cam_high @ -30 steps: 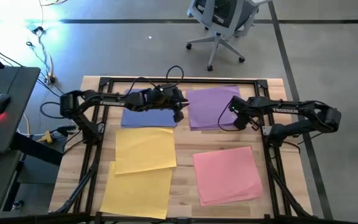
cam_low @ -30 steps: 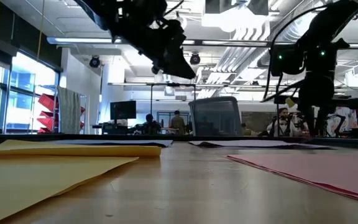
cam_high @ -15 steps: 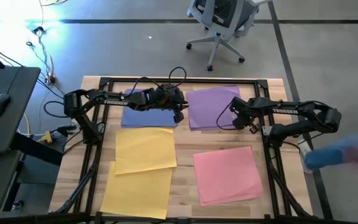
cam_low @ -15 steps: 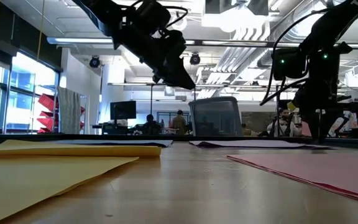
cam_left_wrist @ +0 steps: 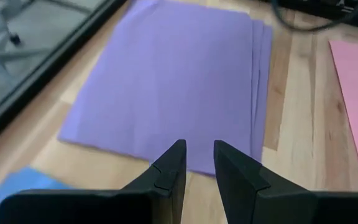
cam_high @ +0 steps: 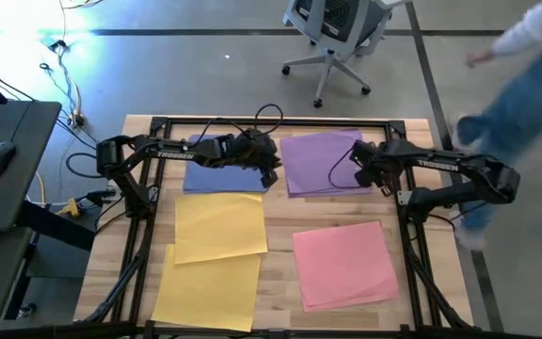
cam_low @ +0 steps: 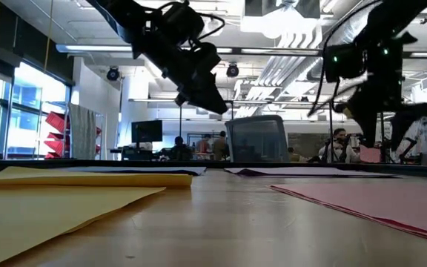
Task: Organize paper
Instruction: Stack the violet paper on the top right violet paper, then adjust the violet paper and blue paper
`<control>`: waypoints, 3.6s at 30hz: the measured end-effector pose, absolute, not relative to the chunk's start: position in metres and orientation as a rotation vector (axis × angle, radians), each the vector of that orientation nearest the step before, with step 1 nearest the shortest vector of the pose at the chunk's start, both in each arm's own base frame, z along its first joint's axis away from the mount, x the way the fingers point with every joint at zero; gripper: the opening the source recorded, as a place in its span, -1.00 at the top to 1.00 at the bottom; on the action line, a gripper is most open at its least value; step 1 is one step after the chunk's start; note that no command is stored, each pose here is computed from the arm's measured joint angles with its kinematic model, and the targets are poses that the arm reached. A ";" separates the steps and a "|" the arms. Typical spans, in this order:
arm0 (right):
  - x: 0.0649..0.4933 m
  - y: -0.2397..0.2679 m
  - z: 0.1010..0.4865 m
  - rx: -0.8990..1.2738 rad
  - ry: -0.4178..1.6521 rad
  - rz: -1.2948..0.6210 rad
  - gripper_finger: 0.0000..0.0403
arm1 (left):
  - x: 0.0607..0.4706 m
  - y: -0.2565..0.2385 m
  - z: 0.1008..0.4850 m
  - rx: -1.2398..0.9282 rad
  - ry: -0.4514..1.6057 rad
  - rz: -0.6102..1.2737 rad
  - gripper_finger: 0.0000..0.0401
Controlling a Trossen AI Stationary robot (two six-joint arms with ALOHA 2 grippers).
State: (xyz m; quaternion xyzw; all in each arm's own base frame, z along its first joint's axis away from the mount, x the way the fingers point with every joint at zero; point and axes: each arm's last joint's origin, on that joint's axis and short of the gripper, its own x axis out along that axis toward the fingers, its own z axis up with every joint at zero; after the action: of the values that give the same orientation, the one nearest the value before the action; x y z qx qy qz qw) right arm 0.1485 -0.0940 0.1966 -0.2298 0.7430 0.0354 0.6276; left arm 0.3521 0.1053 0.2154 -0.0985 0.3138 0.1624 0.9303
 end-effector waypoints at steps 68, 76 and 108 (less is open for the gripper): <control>0.176 -0.098 0.188 0.558 1.306 -0.135 1.00 | 0.420 0.219 0.223 -0.379 0.707 0.514 1.00; 0.197 -0.075 0.165 0.488 1.469 -0.050 1.00 | 0.439 0.234 0.194 -0.359 0.874 0.451 1.00; 0.203 -0.161 0.193 0.691 0.985 -0.638 1.00 | 0.458 0.162 0.225 -0.327 1.044 0.121 1.00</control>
State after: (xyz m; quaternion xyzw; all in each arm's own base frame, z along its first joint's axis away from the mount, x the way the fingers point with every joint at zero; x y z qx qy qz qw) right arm 0.2028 -0.1608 0.1929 0.3196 0.4551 -0.2949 0.7770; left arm 0.4583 0.1616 0.2251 -0.1552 0.4959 0.0575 0.8525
